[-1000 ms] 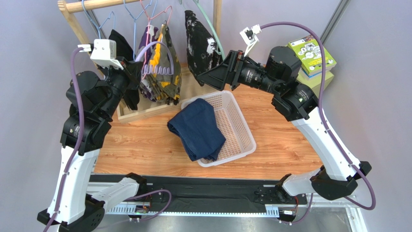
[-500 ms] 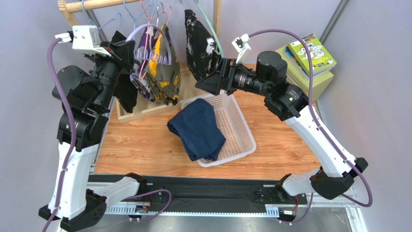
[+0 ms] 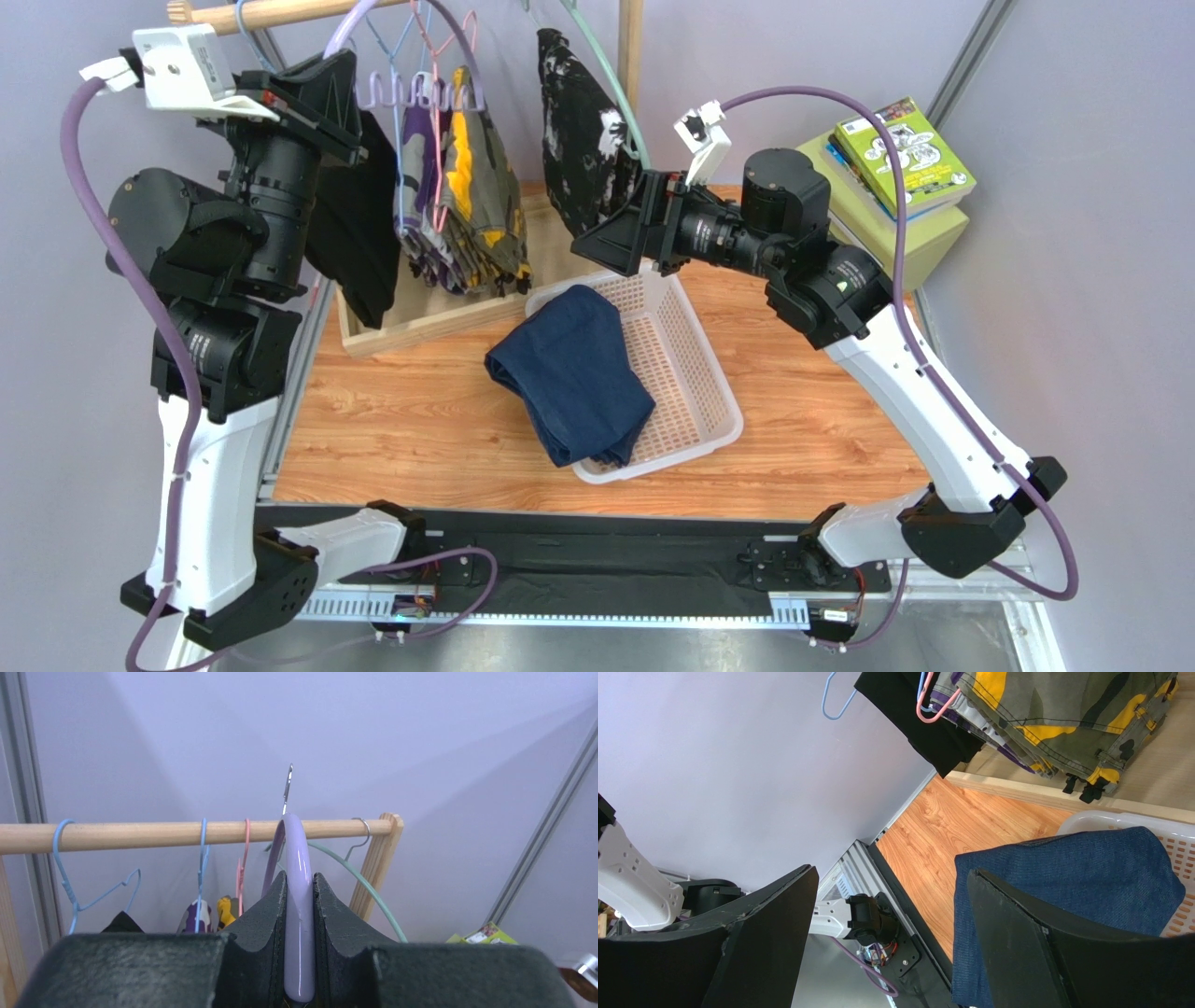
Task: Remove the trousers from the hanger
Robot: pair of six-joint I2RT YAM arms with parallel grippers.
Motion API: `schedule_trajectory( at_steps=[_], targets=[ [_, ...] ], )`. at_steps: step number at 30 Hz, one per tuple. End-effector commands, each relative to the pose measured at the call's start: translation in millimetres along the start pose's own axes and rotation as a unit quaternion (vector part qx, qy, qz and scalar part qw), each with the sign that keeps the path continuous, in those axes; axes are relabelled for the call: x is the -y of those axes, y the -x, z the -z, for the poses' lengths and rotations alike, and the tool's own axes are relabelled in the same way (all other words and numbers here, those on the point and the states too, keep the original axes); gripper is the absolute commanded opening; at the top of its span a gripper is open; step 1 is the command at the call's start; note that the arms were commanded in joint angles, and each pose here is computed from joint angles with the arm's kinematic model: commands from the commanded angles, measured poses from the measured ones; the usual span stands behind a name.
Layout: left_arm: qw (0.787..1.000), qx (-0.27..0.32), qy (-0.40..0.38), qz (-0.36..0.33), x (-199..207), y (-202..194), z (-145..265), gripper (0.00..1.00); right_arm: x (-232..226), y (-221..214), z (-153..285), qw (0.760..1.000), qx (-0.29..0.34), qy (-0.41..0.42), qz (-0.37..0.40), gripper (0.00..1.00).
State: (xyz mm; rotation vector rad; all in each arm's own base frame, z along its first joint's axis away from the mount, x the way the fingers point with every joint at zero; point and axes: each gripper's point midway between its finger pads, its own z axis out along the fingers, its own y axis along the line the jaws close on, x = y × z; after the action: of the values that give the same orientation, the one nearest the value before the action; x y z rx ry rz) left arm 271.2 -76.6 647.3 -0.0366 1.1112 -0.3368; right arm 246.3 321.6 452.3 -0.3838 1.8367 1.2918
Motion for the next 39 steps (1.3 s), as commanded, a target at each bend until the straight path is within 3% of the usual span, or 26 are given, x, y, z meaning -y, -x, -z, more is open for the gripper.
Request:
schedule_trajectory(
  at_steps=[1, 7, 22, 23, 25, 26, 29, 37, 39],
  targets=[
    [0.999, 0.041, 0.009, 0.004, 1, 20, -17, 0.0, -6, 11, 11, 1.0, 0.024, 0.004, 0.019, 0.84],
    [1.0, -0.005, 0.011, 0.024, 3, -18, -31, 0.0, -7, 10, 20, 0.999, 0.03, -0.001, 0.022, 0.84],
    [0.993, -0.084, -0.03, 0.072, 13, -71, 14, 0.02, 9, -17, 28, 1.0, 0.014, -0.016, 0.005, 0.84],
    [0.992, -0.095, -0.039, 0.079, 16, -75, 18, 0.16, 11, -20, 31, 1.0, 0.013, -0.019, 0.007, 0.84],
    [0.988, -0.118, -0.044, 0.086, 17, -88, 30, 0.3, 19, -29, 32, 1.0, 0.003, -0.03, 0.005, 0.84],
    [0.986, -0.127, -0.052, 0.095, 20, -92, 34, 0.45, 26, -38, 33, 0.999, -0.006, -0.041, 0.003, 0.84],
    [0.981, -0.152, -0.066, 0.103, 24, -105, 50, 0.63, 40, -52, 38, 0.998, -0.018, -0.065, 0.006, 0.84],
    [0.958, -0.209, -0.147, 0.132, 47, -114, 107, 0.95, 94, -93, 64, 0.987, -0.016, -0.159, 0.018, 0.86],
    [0.947, -0.227, -0.175, 0.145, 55, -120, 127, 0.96, 109, -108, 66, 0.985, -0.017, -0.171, 0.016, 0.87]
  ],
)
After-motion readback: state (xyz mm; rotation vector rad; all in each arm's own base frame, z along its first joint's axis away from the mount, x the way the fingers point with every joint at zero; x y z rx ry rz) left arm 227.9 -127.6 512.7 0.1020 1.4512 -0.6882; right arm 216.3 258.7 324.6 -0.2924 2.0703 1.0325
